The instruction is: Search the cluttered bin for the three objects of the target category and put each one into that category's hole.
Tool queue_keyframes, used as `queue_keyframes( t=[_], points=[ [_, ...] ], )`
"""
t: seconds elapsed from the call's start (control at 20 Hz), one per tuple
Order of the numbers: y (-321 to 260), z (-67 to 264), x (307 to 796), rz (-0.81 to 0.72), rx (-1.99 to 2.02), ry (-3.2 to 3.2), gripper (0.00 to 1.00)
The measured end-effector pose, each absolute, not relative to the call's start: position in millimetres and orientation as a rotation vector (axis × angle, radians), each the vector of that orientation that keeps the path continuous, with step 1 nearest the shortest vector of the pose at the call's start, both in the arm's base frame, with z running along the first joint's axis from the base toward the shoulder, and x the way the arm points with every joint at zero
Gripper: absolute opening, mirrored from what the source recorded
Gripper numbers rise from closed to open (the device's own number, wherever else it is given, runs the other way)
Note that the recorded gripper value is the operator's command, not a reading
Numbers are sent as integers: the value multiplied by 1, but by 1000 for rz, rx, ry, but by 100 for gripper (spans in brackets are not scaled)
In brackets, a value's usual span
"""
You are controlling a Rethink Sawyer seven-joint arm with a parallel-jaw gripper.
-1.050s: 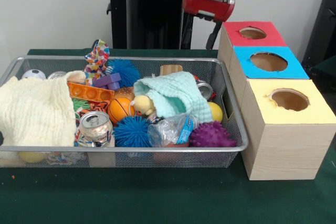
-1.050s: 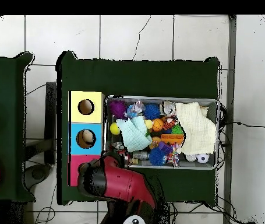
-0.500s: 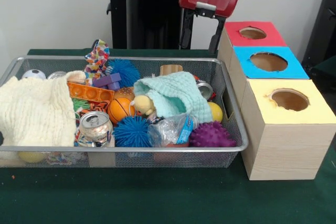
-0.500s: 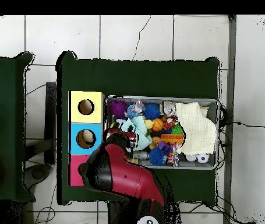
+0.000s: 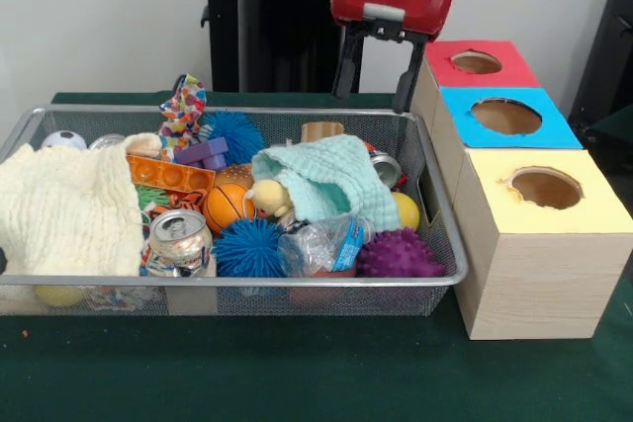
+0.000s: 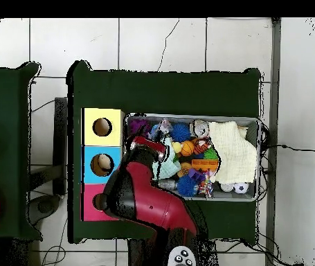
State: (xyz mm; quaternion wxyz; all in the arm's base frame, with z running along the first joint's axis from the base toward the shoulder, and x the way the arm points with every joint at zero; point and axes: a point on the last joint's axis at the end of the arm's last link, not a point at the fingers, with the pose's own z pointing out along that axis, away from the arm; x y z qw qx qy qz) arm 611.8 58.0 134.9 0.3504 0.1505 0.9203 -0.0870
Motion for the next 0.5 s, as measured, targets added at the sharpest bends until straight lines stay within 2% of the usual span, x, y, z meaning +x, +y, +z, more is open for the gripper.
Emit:
queue_keyframes(
  t=[0.5],
  points=[
    [47, 83, 612, -164, 557, 2321, 100]
  ],
)
